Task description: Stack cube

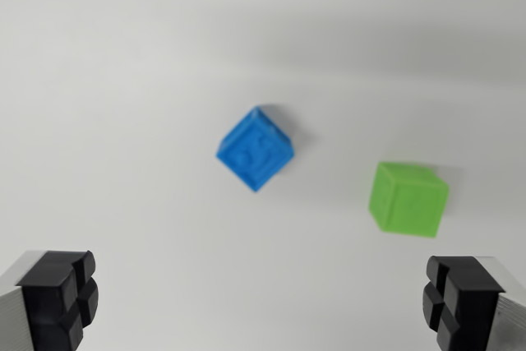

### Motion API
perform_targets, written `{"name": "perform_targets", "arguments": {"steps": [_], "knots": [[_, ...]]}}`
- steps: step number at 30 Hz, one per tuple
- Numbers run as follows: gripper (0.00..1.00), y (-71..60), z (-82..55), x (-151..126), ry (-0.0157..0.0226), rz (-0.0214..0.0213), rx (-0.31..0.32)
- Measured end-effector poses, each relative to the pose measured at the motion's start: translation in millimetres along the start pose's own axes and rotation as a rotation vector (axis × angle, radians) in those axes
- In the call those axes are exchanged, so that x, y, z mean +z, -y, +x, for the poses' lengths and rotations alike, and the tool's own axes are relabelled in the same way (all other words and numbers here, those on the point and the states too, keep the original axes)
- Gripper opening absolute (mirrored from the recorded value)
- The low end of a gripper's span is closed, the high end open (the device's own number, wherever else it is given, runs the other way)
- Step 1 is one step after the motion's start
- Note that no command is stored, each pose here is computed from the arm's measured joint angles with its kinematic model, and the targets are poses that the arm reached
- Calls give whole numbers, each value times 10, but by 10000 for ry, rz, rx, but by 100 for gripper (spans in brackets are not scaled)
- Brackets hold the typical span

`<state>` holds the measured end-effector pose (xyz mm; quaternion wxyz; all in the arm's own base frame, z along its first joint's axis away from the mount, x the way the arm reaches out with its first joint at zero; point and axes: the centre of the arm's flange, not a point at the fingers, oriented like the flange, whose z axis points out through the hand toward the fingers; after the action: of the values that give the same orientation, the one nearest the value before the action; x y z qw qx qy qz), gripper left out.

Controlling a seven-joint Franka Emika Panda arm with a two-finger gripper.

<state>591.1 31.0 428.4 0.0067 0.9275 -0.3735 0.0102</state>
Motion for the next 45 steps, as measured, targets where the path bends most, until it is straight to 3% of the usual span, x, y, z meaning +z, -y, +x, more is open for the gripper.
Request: {"name": "perform_targets", "arguments": {"steps": [13, 25, 32, 45], "knots": [[100, 0, 0, 1, 1, -1, 0], [100, -48, 9, 75, 29, -41, 22], [100, -123, 30, 161, 27, -40, 57], [100, -316, 78, 381, 57, -54, 138]]}}
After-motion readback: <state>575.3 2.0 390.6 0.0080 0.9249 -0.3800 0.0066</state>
